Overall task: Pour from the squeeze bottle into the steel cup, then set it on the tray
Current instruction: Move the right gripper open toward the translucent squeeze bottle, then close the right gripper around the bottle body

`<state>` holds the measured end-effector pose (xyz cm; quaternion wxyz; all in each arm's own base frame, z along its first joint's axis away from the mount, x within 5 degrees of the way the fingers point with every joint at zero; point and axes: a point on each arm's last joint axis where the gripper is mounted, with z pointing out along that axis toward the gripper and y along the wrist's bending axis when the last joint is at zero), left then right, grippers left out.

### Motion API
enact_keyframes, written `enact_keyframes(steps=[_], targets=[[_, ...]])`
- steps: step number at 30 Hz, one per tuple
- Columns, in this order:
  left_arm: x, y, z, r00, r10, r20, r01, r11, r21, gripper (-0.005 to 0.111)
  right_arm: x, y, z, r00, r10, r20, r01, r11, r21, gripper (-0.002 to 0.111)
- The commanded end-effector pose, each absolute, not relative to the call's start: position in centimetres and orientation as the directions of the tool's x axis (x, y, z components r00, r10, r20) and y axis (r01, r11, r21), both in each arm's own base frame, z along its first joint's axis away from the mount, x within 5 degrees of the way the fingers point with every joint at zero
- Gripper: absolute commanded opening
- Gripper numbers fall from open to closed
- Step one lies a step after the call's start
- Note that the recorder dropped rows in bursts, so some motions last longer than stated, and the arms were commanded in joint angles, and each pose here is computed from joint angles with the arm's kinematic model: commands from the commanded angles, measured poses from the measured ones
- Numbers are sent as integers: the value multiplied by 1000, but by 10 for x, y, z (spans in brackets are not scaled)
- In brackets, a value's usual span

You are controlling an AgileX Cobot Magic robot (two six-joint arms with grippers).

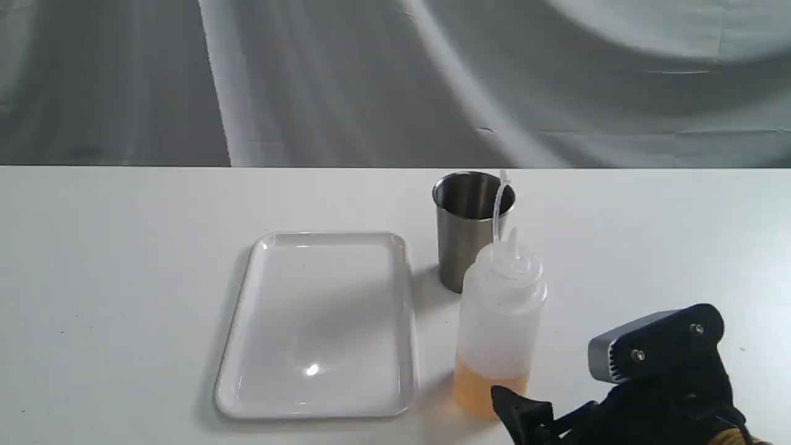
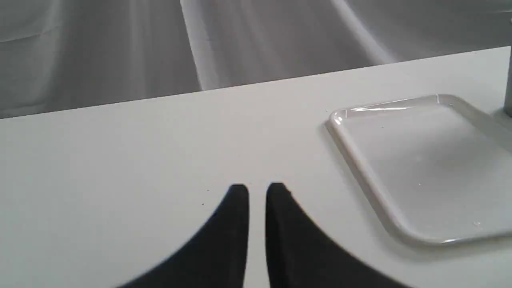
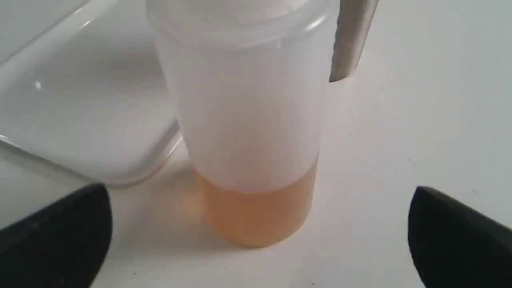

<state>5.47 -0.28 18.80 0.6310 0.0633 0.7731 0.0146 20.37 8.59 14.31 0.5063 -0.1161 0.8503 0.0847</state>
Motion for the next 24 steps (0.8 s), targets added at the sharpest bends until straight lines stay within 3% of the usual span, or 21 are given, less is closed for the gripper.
enact_keyframes(steps=[1, 24], targets=[[55, -3, 187, -188, 117, -975, 81, 991, 104, 8, 203, 86, 144, -449, -110, -887, -281, 960, 23, 105], [55, -3, 187, -188, 117, -975, 81, 991, 104, 8, 232, 100, 135, -485, -143, -863, -288, 958, 3, 105]])
